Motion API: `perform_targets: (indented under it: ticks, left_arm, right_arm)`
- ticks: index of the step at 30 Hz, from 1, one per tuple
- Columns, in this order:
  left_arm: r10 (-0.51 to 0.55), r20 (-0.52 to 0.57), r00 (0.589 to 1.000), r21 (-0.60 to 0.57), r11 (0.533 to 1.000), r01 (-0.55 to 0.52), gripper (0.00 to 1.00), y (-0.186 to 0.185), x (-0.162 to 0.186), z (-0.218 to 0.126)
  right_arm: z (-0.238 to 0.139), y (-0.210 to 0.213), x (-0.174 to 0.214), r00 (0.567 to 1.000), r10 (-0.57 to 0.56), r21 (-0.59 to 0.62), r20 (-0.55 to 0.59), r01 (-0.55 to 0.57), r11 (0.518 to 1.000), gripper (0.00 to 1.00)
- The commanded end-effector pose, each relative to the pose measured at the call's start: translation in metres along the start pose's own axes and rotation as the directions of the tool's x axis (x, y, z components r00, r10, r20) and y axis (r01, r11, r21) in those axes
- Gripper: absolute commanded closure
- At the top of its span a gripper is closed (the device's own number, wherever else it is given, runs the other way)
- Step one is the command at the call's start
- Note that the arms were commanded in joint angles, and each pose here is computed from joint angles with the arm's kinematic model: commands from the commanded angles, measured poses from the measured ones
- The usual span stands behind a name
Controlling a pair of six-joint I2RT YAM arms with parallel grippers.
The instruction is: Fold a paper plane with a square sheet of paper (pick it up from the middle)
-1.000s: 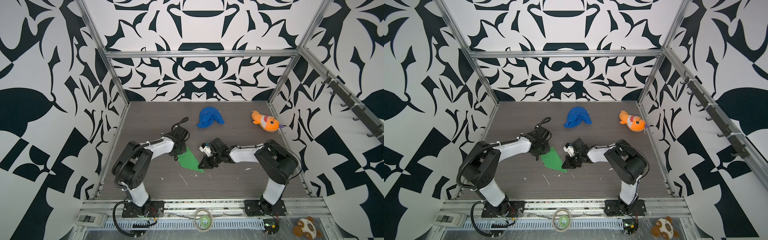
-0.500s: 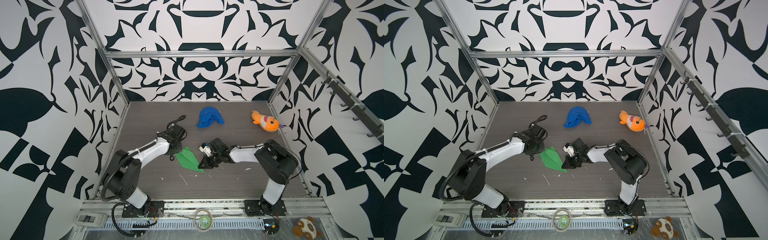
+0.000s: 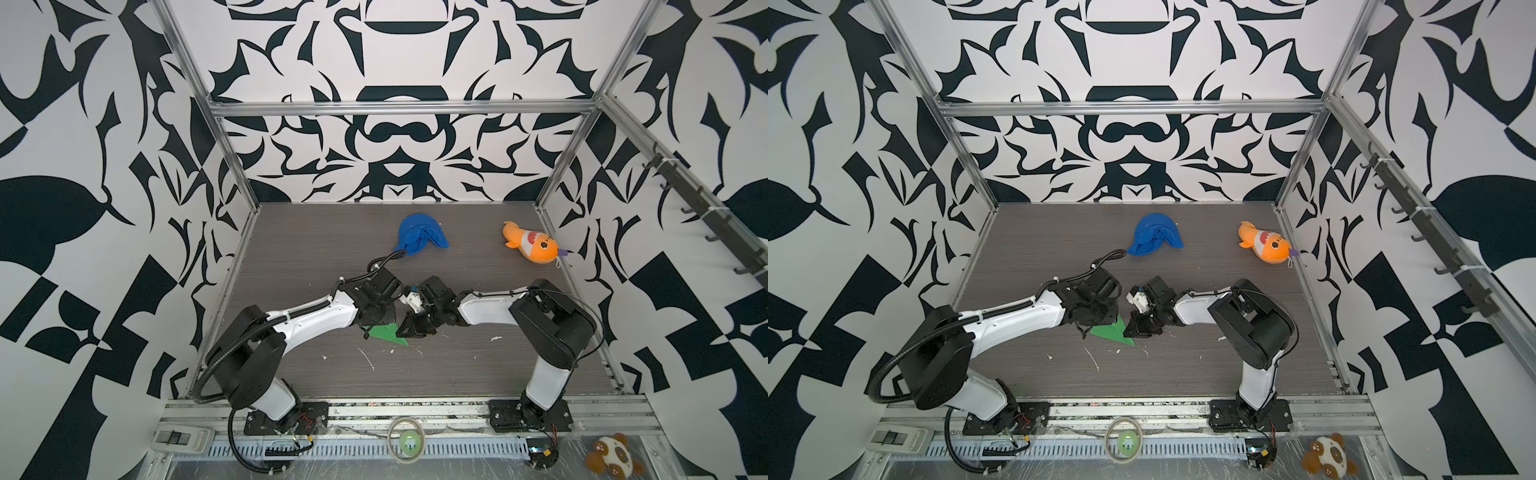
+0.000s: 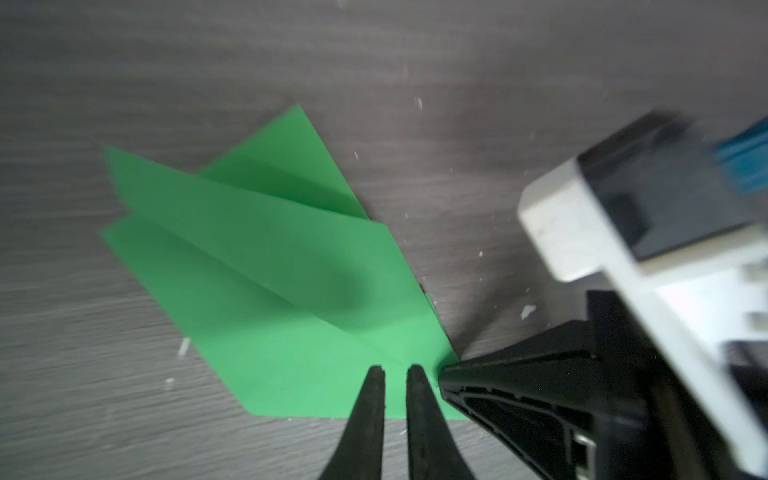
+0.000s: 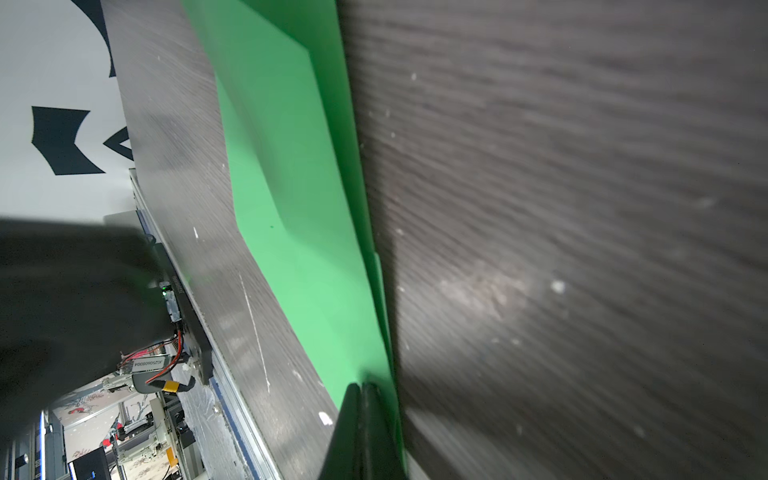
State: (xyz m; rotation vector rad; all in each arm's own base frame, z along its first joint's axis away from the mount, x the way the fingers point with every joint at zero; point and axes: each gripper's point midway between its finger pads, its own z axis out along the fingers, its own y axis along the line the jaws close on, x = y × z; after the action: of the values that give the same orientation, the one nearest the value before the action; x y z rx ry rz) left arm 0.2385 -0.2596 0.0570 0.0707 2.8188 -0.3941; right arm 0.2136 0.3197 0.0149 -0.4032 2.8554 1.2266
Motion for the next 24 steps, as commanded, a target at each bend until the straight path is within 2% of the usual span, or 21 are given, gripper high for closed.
perform_targets:
  ticks: [1, 11, 24]
  left_arm:
    - [0.017, -0.065, 0.998, 0.017, 1.000, -0.016, 0.86, -0.003, 0.014, 0.011]
    - [0.075, -0.174, 0.982, -0.044, 0.995, -0.084, 0.89, 0.002, 0.025, 0.034]
    - [0.130, -0.253, 0.959, -0.292, 0.934, -0.204, 0.90, 0.047, 0.023, 0.038]
  right_arm:
    - [0.002, -0.052, 0.033, 0.992, 0.111, 0.215, -0.065, -0.095, 0.972, 1.00]
    - [0.002, -0.054, 0.036, 0.991, 0.115, 0.220, -0.072, -0.096, 0.971, 1.00]
    - [0.002, -0.057, 0.037, 0.990, 0.117, 0.229, -0.076, -0.097, 0.969, 1.00]
